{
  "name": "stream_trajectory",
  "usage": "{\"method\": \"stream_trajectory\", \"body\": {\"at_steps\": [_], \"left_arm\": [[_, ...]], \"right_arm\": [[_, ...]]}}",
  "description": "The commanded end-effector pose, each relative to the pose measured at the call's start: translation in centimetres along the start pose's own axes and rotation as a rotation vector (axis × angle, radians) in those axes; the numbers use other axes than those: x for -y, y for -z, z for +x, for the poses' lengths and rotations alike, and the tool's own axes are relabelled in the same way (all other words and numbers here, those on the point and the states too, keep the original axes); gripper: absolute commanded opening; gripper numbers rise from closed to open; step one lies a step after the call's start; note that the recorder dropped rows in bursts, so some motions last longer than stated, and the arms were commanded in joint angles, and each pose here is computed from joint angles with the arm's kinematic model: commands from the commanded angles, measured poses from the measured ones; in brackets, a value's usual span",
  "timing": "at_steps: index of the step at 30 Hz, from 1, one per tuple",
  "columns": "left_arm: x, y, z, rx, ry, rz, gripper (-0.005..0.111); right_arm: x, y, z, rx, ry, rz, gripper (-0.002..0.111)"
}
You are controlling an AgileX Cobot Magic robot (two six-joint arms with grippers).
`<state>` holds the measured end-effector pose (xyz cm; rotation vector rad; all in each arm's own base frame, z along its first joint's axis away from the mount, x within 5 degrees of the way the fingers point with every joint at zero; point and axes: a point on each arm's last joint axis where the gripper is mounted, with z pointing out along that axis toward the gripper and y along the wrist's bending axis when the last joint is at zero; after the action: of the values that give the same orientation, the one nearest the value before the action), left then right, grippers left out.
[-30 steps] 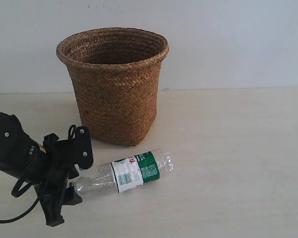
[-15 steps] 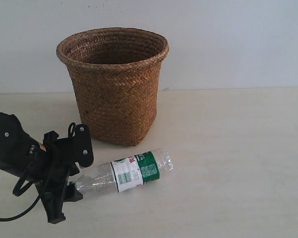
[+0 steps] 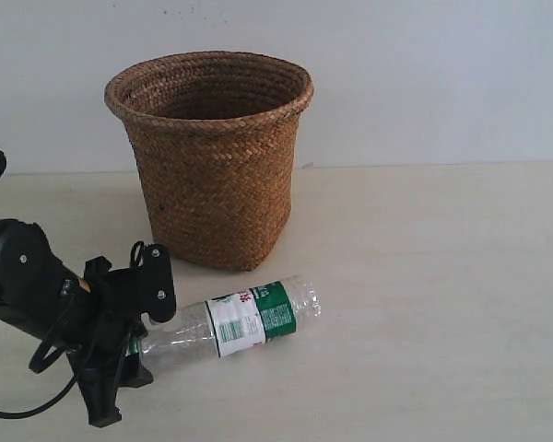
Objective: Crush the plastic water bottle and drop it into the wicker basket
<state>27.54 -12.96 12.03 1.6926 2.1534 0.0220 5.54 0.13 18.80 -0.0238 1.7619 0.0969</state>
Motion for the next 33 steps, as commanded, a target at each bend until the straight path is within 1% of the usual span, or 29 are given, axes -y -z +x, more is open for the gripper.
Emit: {"method": "stream_trajectory", "body": {"at_steps": [1, 6, 8, 10, 14, 16, 17, 21, 33], "left_arm": [[-0.18, -0.09, -0.23, 0.01, -0.004, -0.02, 0.039], [-0.28, -0.09, -0.26, 0.014, -0.007, -0.031, 0.013], [-0.26, -0.09, -0.25, 0.012, -0.04, -0.029, 0.005], [-0.22, -0.09, -0.24, 0.01, -0.074, -0.024, 0.004], [-0.2, -0.09, -0.21, 0.007, -0.084, -0.022, 0.004], [-0.09, -0.1, -0.06, -0.009, -0.133, -0.009, 0.004], [-0.03, -0.09, 0.04, -0.02, -0.174, -0.002, 0.004], [0.0, -0.09, 0.11, -0.027, -0.211, 0.003, 0.004], [-0.2, -0.09, 0.01, -0.019, -0.211, -0.02, 0.004]], "right_arm": [[0.0, 0.04, -0.1, 0.011, -0.001, 0.0, 0.0], [0.0, 0.04, -0.1, 0.011, -0.001, 0.0, 0.0], [0.0, 0.04, -0.1, 0.011, -0.001, 0.0, 0.0], [0.0, 0.04, -0.1, 0.011, -0.001, 0.0, 0.0], [0.0, 0.04, -0.1, 0.011, -0.001, 0.0, 0.0], [0.0, 0.04, -0.1, 0.011, -0.001, 0.0, 0.0], [0.0, 0.04, -0.1, 0.011, -0.001, 0.0, 0.0], [0.0, 0.04, -0.1, 0.011, -0.001, 0.0, 0.0], [0.0, 0.04, -0.1, 0.011, -0.001, 0.0, 0.0]]}}
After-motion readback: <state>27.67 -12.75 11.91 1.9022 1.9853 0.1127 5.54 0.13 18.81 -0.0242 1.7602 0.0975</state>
